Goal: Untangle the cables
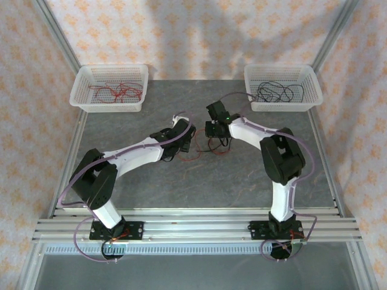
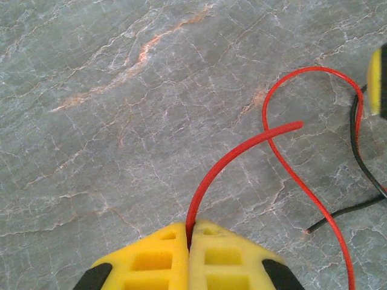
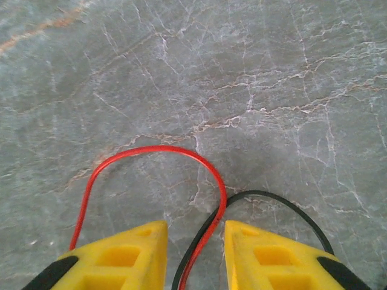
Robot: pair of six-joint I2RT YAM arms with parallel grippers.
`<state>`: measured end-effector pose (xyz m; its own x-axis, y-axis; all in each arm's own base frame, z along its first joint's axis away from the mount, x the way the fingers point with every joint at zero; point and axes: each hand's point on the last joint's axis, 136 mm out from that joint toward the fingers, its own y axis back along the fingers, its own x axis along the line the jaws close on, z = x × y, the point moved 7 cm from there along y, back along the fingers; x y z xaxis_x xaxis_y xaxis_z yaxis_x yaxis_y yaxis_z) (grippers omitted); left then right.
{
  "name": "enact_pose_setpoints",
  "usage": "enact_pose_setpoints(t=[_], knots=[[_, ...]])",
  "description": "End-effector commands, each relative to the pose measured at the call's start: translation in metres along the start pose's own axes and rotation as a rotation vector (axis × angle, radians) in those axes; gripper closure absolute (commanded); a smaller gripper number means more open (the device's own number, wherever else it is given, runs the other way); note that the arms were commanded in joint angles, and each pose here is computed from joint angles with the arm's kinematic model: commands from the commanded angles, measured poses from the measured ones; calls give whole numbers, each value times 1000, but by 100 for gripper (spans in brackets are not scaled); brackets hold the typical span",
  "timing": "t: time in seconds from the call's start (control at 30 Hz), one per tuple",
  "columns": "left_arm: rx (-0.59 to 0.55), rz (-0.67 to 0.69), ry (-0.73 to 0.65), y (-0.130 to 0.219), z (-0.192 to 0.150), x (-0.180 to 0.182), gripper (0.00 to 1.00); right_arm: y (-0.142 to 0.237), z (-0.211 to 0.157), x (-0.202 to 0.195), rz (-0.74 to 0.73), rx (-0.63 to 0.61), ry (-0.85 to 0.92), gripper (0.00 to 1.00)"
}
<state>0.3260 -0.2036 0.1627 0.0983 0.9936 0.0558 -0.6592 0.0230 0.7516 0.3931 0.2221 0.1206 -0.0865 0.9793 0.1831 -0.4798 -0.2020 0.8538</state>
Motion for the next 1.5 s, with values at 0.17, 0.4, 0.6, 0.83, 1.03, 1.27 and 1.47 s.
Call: enact_pose_setpoints(t=[0.17,0.4,0.6,0.83,1.03,1.27,1.47], knots=[[-92,36,31,26,20,10,100,-30,1,-6,-200,2,62,73],[-161,59,46,52,40,18,100,-42,-11,-15,-260,17,77,79],[-278,128,66,90,73,32,100,-44,-27,-24,-281,41,67,93],[-495,284,129,156,124,63,100,-32,-42,-36,-311,48,61,95],[-629,343,193,187,146,78,100,-31,-47,-37,-301,60,53,95],[-735,415,243,205,160,89,100,-24,-43,-33,-271,51,48,94],[-766,382,229,209,178,82,100,4,-26,-18,-157,6,32,73]])
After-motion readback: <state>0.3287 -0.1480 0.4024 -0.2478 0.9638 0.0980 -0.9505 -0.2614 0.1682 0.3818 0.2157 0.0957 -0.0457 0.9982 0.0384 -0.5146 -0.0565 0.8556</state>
